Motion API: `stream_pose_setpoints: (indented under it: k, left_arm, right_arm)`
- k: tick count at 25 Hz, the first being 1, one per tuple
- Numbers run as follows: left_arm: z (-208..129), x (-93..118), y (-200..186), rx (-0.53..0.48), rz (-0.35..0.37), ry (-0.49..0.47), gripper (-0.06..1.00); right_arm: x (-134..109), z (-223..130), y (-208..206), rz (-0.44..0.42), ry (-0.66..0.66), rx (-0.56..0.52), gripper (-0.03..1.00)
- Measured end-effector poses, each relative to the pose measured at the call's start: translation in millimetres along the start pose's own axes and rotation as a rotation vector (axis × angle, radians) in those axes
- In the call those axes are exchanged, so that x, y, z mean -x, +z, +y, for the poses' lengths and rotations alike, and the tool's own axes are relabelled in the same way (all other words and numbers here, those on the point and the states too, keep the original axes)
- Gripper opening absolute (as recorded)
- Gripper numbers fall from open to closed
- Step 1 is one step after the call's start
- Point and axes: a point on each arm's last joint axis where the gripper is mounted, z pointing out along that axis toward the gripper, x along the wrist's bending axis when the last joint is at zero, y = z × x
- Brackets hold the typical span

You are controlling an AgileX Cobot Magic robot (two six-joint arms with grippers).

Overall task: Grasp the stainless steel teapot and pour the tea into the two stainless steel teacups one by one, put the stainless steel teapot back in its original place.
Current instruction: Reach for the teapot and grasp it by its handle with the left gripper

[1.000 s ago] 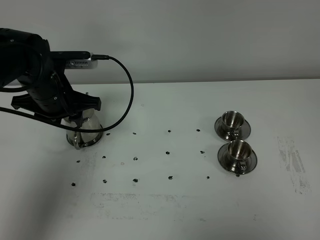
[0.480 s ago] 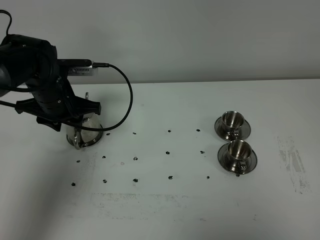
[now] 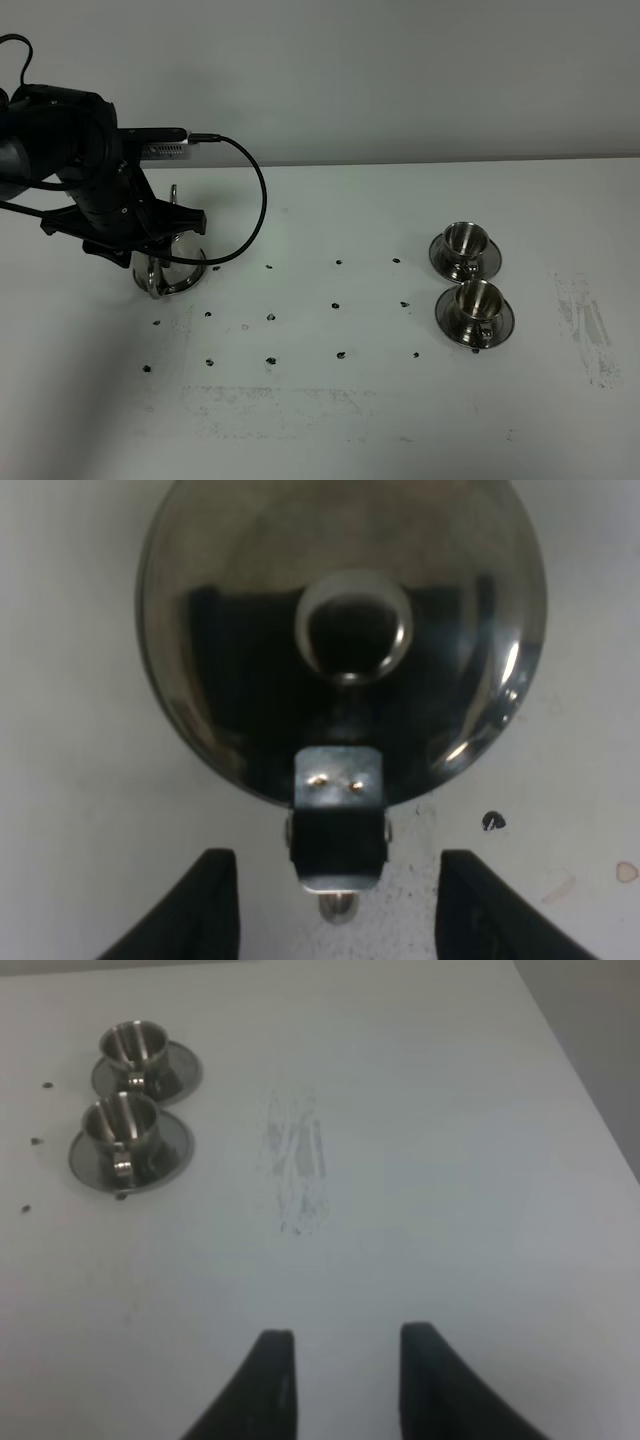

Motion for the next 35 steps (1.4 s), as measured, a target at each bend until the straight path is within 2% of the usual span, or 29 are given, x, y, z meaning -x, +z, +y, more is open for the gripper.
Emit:
stream_pose_setpoints:
  k: [7, 35]
  left_arm:
    - [3, 0, 0, 0.025, -0.019, 0.005, 0.46]
    - [12, -2, 27, 0.010, -0.054, -0.057, 0.46]
  right_arm:
    - [0, 0, 0, 0.000, 0.000, 0.000, 0.24]
    - [0, 0, 0, 0.000, 0.000, 0.000, 0.24]
